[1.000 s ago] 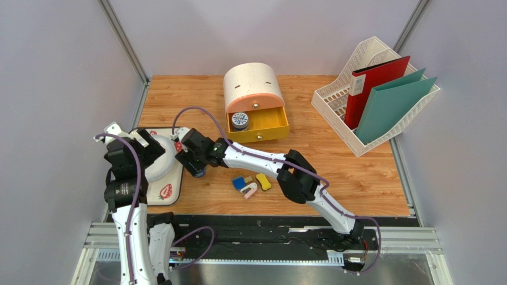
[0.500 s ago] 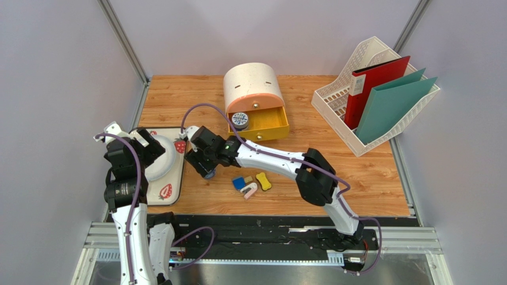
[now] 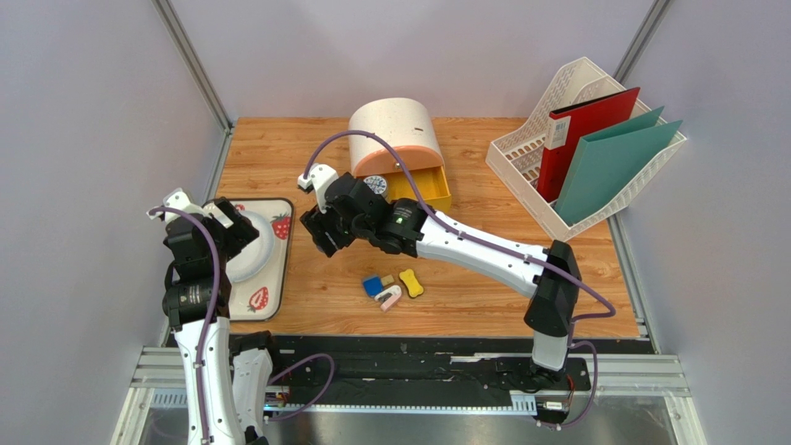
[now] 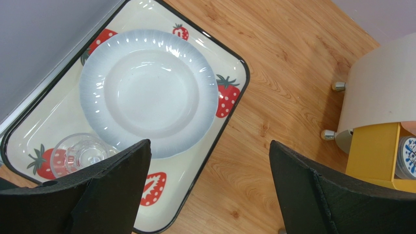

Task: Organize the desk
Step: Pick up the stationery from the center of the board, then place the stationery in the drawer.

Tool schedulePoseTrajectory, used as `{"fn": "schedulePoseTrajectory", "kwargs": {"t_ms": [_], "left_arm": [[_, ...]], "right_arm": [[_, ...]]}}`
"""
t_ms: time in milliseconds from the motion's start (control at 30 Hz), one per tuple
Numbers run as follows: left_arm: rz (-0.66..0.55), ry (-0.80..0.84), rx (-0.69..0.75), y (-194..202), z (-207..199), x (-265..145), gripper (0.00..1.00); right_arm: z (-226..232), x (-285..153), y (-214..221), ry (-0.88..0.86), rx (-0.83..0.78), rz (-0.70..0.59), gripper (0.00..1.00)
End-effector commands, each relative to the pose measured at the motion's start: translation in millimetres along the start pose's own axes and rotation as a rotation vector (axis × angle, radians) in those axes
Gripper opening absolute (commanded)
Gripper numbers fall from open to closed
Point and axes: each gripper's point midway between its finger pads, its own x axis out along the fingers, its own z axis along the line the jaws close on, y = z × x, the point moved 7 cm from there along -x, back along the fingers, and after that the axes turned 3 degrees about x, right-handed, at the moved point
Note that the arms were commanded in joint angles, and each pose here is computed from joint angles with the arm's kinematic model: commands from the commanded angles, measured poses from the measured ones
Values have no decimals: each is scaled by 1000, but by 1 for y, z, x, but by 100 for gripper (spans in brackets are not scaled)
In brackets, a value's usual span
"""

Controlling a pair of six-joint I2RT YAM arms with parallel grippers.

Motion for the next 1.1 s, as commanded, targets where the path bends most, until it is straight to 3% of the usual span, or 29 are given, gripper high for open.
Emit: {"fn": "schedulePoseTrajectory", "kwargs": {"t_ms": [0,633,1067], "left_arm": [[-22,41,7,-5,-4,2,99],[3,97,23,-3,-10,9,99],[20,143,34,-1,-15,12,99]], "right_arm": [[-22,-38,-39,87,23,-177,10],[-141,-103,-54,368,181,-275,10],[-177,-82,-36,462,270,-230,9]]}}
